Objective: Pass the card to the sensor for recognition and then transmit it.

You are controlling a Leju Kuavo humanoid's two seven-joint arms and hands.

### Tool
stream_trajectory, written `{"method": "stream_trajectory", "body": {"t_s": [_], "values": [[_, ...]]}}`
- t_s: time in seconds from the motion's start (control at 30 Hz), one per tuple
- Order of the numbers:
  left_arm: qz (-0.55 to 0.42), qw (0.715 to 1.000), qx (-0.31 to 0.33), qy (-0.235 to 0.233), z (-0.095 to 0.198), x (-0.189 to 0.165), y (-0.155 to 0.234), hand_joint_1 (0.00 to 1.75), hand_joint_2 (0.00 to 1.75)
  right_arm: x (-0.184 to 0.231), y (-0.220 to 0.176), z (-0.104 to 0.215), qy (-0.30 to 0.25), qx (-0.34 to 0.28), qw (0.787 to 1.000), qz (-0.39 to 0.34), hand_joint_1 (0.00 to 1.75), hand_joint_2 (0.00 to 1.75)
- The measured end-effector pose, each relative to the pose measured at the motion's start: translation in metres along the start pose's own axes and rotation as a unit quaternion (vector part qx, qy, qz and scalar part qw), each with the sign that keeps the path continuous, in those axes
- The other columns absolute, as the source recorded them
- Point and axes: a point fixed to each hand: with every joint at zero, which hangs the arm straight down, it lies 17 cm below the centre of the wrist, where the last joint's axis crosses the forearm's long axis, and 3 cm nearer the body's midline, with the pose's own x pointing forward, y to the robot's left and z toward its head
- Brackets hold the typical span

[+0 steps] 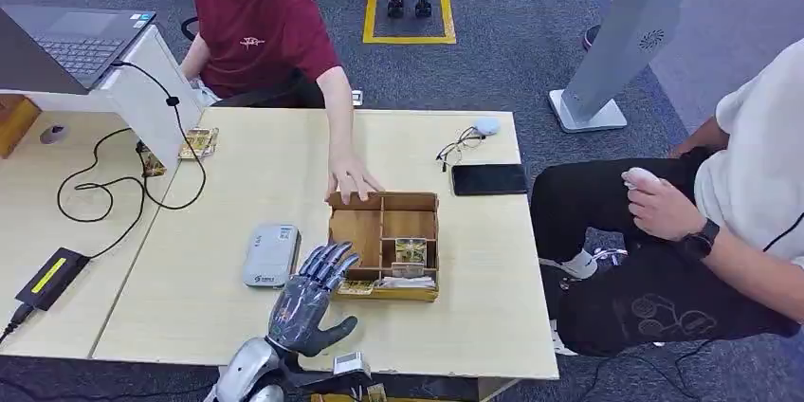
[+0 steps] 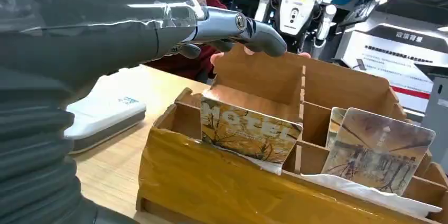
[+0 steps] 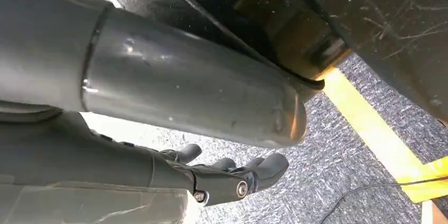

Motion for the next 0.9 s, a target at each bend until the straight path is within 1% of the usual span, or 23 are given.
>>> {"method": "stream_trajectory", "body": {"t_s": [0.7, 0.73, 0.77, 0.9], "values": [[0.001, 1.000, 0.007, -0.010, -0.0030, 0.0067, 0.0022, 0.00, 1.75, -0.0001, 0.0002, 0.0000, 0.000, 0.001, 1.000, 0.001, 0.00, 0.00], [0.001, 1.000, 0.008, -0.009, -0.0032, 0.0061, 0.0025, 0.63, 1.75, -0.0001, 0.0002, 0.0000, 0.000, 0.001, 1.000, 0.001, 0.00, 0.00], [0.001, 1.000, 0.008, -0.009, -0.0035, 0.0061, 0.0029, 1.75, 1.75, -0.0001, 0.0002, 0.0000, 0.000, 0.001, 1.000, 0.001, 0.00, 0.00], [0.002, 1.000, 0.009, -0.008, -0.0041, 0.0059, 0.0034, 1.75, 1.75, -0.0001, 0.0002, 0.0000, 0.000, 0.001, 1.000, 0.001, 0.00, 0.00]]}}
